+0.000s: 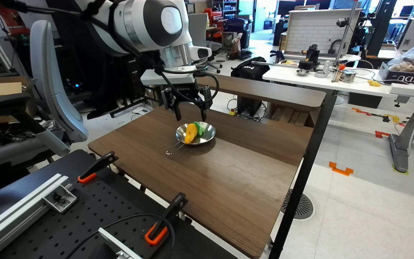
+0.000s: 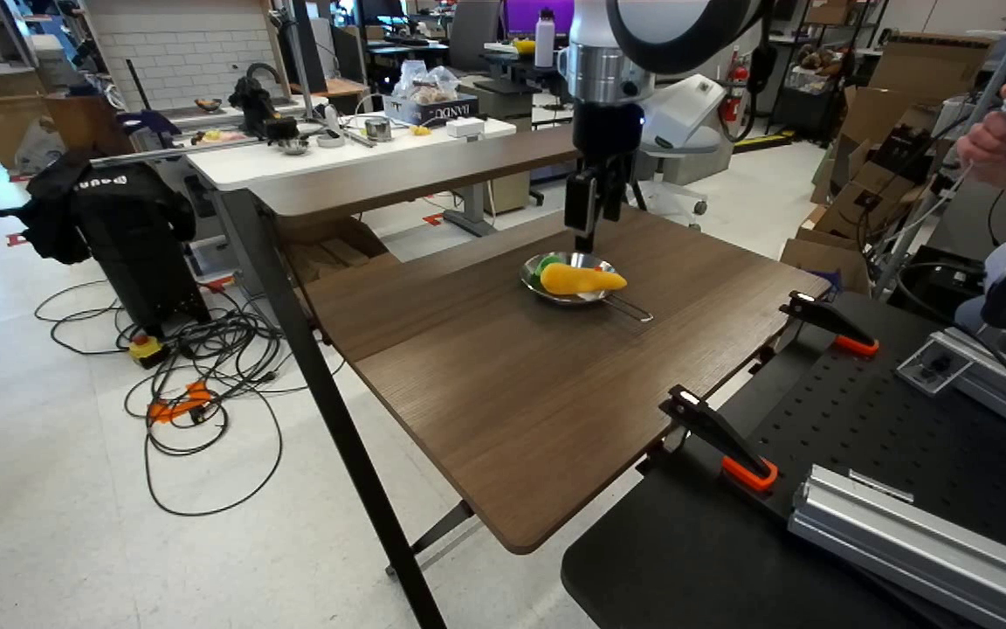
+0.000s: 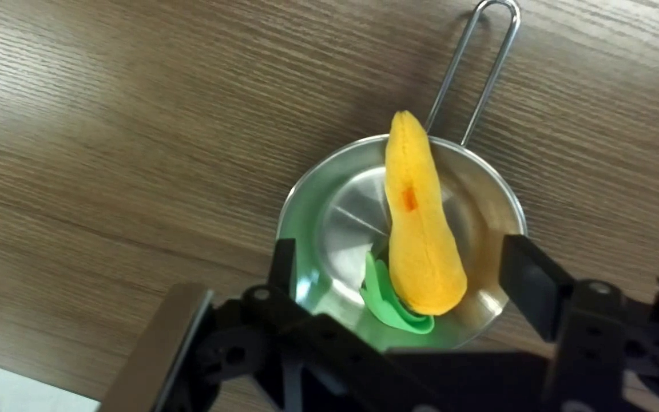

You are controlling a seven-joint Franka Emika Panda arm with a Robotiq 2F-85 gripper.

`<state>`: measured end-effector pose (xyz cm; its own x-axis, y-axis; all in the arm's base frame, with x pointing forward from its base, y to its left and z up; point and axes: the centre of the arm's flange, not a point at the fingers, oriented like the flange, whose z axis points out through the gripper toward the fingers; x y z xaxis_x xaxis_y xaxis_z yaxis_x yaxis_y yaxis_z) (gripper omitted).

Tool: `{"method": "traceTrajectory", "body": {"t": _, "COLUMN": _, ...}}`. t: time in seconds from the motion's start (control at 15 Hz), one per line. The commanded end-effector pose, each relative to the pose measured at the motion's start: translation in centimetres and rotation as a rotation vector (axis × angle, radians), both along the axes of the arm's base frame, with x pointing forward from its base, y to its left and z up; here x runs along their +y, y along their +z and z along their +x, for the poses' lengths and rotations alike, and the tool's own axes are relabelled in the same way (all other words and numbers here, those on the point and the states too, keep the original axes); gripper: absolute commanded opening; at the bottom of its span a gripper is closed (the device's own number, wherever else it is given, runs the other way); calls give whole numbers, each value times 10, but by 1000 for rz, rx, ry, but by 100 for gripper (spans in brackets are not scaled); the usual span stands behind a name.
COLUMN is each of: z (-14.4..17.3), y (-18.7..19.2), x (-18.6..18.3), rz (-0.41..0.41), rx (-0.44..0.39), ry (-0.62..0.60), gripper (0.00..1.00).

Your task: Put the carrot plush toy on the pan

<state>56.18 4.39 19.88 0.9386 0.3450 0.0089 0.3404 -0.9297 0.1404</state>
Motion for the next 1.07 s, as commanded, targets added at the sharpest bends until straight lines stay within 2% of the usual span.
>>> {"method": "traceTrajectory", "body": {"t": 0.0, "z": -10, "y": 23, "x": -3, "rz": -10, "rx": -17, "ry": -10, "gripper": 100}}
{"method": "traceTrajectory", "body": {"t": 0.47, "z": -31, "y": 76, "x": -9, "rz": -5, "rx": -77, "ry": -36, "gripper": 100}}
{"method": "traceTrajectory", "body": {"t": 0.67, "z": -42, "y": 93, "x": -14, "rz": -4, "rx": -47, "ry": -95, "gripper": 100}}
{"method": "traceTrajectory", "body": {"t": 0.73, "z": -23, "y": 73, "x": -10, "rz": 6, "rx": -66, "ry": -57, "gripper": 100}}
{"method": "traceTrajectory", "body": {"t": 1.0, "z": -25, "y": 74, "x": -9, "rz": 5, "rx": -60, "ry": -59, "gripper": 100}}
